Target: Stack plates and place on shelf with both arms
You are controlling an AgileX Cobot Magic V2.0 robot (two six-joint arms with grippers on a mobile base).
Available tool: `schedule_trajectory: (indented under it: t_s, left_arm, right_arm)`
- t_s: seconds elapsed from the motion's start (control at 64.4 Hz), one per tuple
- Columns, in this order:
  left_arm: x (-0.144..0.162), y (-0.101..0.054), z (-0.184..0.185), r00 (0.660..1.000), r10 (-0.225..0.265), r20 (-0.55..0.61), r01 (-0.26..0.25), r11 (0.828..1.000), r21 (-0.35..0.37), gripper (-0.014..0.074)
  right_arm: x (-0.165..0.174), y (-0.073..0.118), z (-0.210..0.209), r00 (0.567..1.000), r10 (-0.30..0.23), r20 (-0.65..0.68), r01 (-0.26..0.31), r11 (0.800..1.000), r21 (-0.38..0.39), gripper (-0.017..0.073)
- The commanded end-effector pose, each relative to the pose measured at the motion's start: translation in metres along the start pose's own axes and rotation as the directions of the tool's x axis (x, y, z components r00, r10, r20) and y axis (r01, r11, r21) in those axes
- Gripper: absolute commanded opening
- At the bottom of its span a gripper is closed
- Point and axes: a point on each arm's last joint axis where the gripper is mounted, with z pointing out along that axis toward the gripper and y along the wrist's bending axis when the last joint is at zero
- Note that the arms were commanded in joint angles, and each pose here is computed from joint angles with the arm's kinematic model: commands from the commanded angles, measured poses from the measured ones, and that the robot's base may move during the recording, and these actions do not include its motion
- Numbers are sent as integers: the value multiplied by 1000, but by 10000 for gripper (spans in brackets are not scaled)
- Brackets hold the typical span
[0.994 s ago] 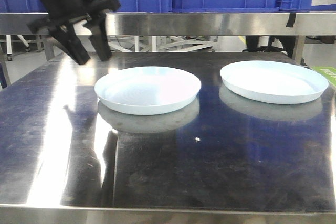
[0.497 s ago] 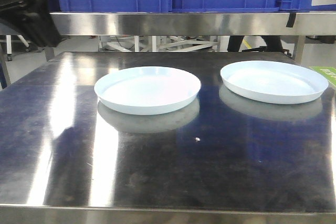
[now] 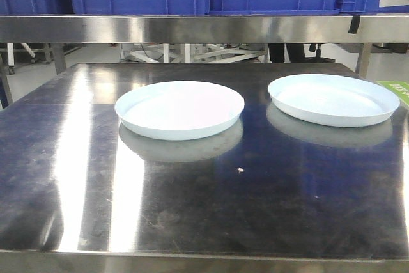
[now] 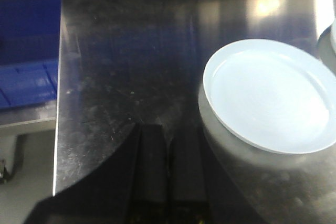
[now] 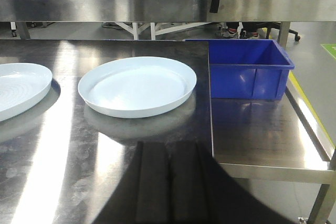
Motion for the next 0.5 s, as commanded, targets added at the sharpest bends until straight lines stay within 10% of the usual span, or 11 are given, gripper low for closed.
schedule_trajectory:
  t_s: [0.0, 0.311, 0.482]
  left_arm:
    - [-10, -1, -31, 978, -1, 209, 2, 1000, -4, 82]
    - [27, 0, -93, 897, 11, 442, -6, 1000, -13, 82]
    - [37, 5, -113, 858, 115, 501, -62, 991, -122, 82]
  right_arm:
    - [-8, 0, -2, 995, -2, 101, 2, 1000, 3, 55]
    - [-8, 0, -2, 995, -2, 101, 2, 1000, 3, 55]
    - [-8, 0, -2, 995, -2, 101, 2, 1000, 3, 55]
